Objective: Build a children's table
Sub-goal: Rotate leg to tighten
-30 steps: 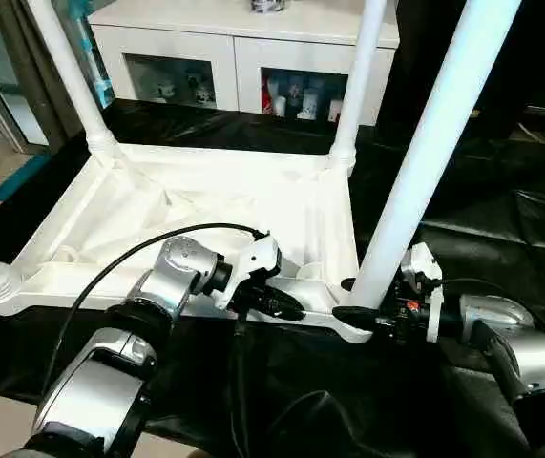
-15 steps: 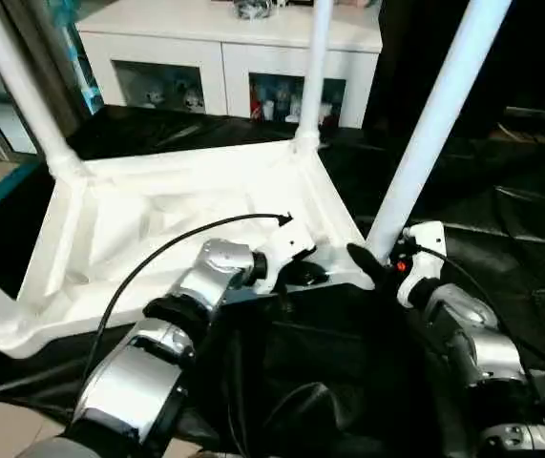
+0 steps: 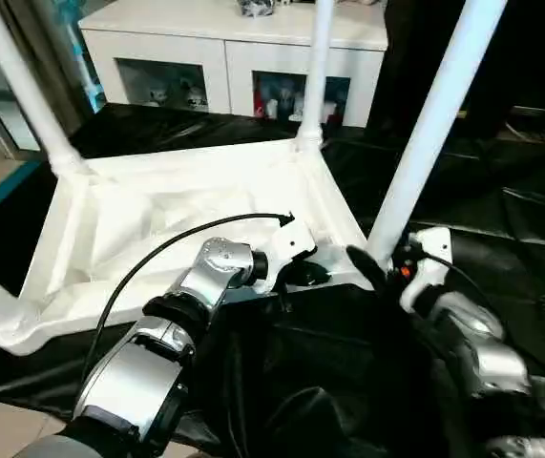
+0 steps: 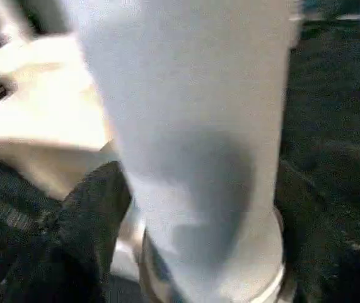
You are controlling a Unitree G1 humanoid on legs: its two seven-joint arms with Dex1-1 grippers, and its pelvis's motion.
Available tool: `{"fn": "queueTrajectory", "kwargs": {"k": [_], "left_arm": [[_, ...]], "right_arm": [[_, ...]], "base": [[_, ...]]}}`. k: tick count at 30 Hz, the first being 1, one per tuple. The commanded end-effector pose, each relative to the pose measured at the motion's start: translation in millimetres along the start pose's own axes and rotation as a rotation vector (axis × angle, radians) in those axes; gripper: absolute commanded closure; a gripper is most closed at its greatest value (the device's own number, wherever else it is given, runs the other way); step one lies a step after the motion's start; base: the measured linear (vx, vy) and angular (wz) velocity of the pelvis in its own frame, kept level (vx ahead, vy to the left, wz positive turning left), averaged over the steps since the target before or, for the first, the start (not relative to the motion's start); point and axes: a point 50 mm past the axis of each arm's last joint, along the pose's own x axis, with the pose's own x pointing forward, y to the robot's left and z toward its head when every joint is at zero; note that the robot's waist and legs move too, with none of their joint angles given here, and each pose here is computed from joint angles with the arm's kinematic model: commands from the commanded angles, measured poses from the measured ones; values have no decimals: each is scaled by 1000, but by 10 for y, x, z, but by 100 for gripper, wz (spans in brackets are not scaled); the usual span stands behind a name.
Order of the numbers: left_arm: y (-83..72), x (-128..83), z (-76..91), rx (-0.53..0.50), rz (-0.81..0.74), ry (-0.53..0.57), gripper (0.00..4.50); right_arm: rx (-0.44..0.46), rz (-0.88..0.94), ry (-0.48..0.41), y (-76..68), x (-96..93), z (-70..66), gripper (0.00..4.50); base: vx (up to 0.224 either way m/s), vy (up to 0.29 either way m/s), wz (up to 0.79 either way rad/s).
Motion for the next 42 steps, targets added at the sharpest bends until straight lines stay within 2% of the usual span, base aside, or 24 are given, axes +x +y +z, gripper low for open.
{"fn": "queueTrajectory", "kwargs": {"k": [1, 5, 6, 9, 18, 25, 30, 32, 33, 36, 41, 42], "left_arm": [[-14, 20, 89, 32, -11, -66, 450], [-12, -43, 50, 41, -38, -55, 450], [-10, -70, 33, 48, -45, -50, 450], [-1, -105, 22, 53, -48, -50, 450], [-10, -141, 7, 63, -66, -58, 450], [-36, -133, 26, 25, -87, -100, 450], [-41, -137, 9, 40, -73, -98, 450], [-45, -142, 2, 33, -83, -92, 406], [-50, -148, -8, 37, -93, -82, 406], [-59, -154, -22, 41, -97, -73, 365], [-82, -160, -45, 68, -93, -71, 330], [-89, -161, -55, 67, -98, -68, 349]], "right_arm": [[15, 247, 55, 237, -8, -78, 89], [-25, 301, 100, 68, -273, 17, 89], [-44, 301, 122, -34, -397, 69, 89], [-66, 295, 154, -172, -611, 173, 89], [-70, 321, 224, -240, -914, 268, 89], [-44, 392, 211, -58, -822, 228, 89], [-72, 342, 190, -83, -756, 234, 89], [-83, 316, 176, -105, -728, 267, 77], [-94, 296, 157, -122, -708, 311, 77], [-97, 297, 150, -112, -712, 333, 77], [-104, 279, 131, -96, -700, 319, 77], [-108, 274, 125, -86, -675, 314, 77]], "base": [[0, 0, 0], [0, 0, 0], [0, 0, 0], [0, 0, 0], [0, 0, 0], [0, 0, 0], [0, 0, 0], [0, 0, 0], [0, 0, 0], [0, 0, 0], [0, 0, 0], [0, 0, 0]]}}
